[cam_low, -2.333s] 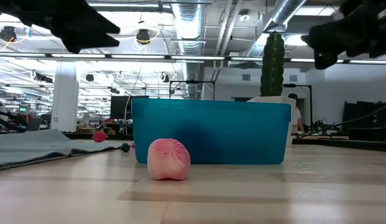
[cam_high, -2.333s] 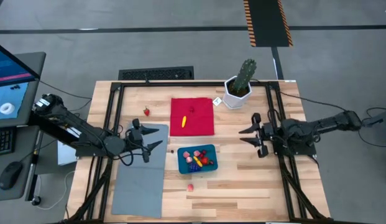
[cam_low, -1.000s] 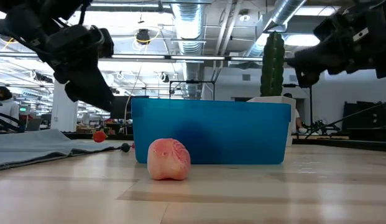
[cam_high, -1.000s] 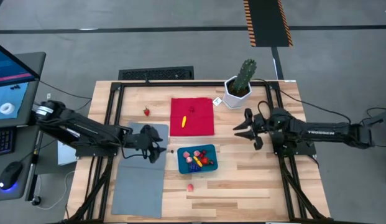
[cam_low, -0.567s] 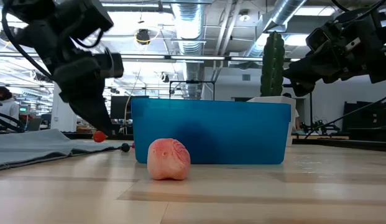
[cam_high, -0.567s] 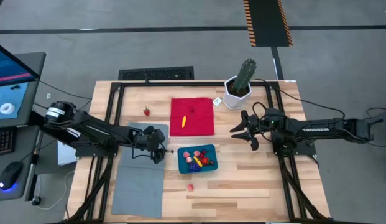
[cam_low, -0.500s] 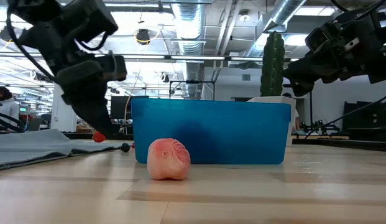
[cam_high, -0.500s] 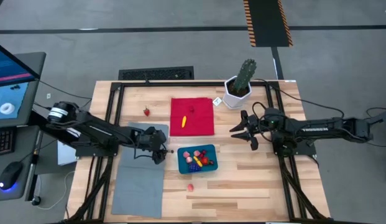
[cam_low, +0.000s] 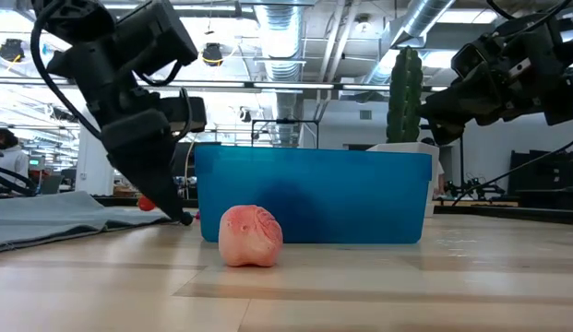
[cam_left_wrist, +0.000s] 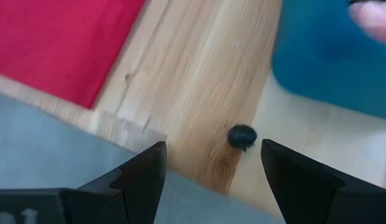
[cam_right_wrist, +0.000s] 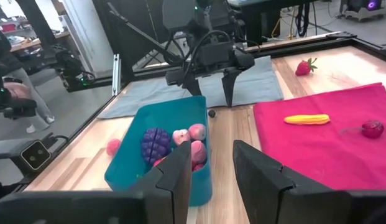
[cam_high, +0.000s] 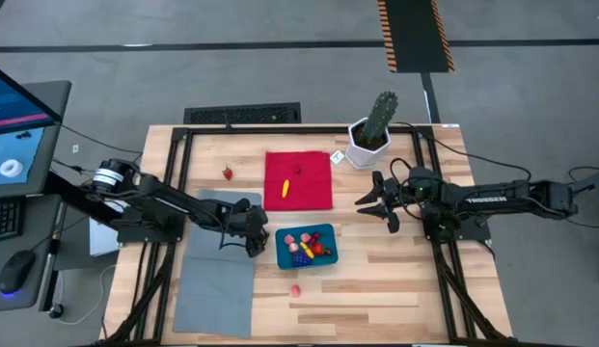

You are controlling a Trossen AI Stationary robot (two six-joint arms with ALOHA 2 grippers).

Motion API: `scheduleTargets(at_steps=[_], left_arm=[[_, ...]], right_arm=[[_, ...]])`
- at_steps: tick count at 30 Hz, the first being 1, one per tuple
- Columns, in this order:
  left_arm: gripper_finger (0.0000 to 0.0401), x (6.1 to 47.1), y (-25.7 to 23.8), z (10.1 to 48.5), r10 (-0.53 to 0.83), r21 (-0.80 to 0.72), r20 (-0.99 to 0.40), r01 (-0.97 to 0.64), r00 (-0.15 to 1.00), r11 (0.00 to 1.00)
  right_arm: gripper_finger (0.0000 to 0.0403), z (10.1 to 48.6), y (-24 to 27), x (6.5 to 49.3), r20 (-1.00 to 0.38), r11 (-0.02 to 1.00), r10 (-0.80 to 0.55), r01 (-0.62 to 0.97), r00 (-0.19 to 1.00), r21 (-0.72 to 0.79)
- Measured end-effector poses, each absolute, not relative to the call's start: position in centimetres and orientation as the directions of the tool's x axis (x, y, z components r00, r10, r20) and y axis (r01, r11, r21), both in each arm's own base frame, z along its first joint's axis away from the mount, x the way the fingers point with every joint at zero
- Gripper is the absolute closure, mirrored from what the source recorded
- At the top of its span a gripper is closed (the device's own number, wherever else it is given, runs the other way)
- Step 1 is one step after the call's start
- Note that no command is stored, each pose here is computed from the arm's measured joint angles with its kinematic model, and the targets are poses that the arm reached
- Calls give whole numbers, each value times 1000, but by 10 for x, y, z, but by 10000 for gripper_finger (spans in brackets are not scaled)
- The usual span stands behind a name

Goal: Pick and placing Produce into tupperware
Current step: Put the blueberry into the blue bin

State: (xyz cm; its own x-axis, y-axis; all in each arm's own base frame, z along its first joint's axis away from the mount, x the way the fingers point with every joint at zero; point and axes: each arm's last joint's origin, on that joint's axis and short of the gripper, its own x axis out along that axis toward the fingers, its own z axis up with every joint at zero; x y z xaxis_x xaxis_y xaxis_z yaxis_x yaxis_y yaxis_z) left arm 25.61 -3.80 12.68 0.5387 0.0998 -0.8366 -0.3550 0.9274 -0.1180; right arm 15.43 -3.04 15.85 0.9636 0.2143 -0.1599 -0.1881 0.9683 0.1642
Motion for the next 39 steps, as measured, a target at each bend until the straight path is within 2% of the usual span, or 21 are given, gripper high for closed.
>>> scheduleTargets(at_steps=[9, 26, 30, 39], left_arm=[[150, 260, -39, 129, 92, -143, -810, -348, 579, 926], [153, 261, -38, 126, 112, -115, -810, -343, 576, 932], [185, 261, -38, 125, 112, -112, -812, -341, 573, 934], [298, 261, -38, 126, 115, -110, -811, -342, 574, 933]], right_arm=[[261, 158, -30, 154, -161, 968, 216, -189, 963, 166], [262, 159, -30, 154, -159, 968, 217, -191, 963, 165], [260, 159, -30, 154, -159, 968, 217, -191, 963, 165], [258, 158, -30, 154, -161, 968, 217, -190, 963, 166]])
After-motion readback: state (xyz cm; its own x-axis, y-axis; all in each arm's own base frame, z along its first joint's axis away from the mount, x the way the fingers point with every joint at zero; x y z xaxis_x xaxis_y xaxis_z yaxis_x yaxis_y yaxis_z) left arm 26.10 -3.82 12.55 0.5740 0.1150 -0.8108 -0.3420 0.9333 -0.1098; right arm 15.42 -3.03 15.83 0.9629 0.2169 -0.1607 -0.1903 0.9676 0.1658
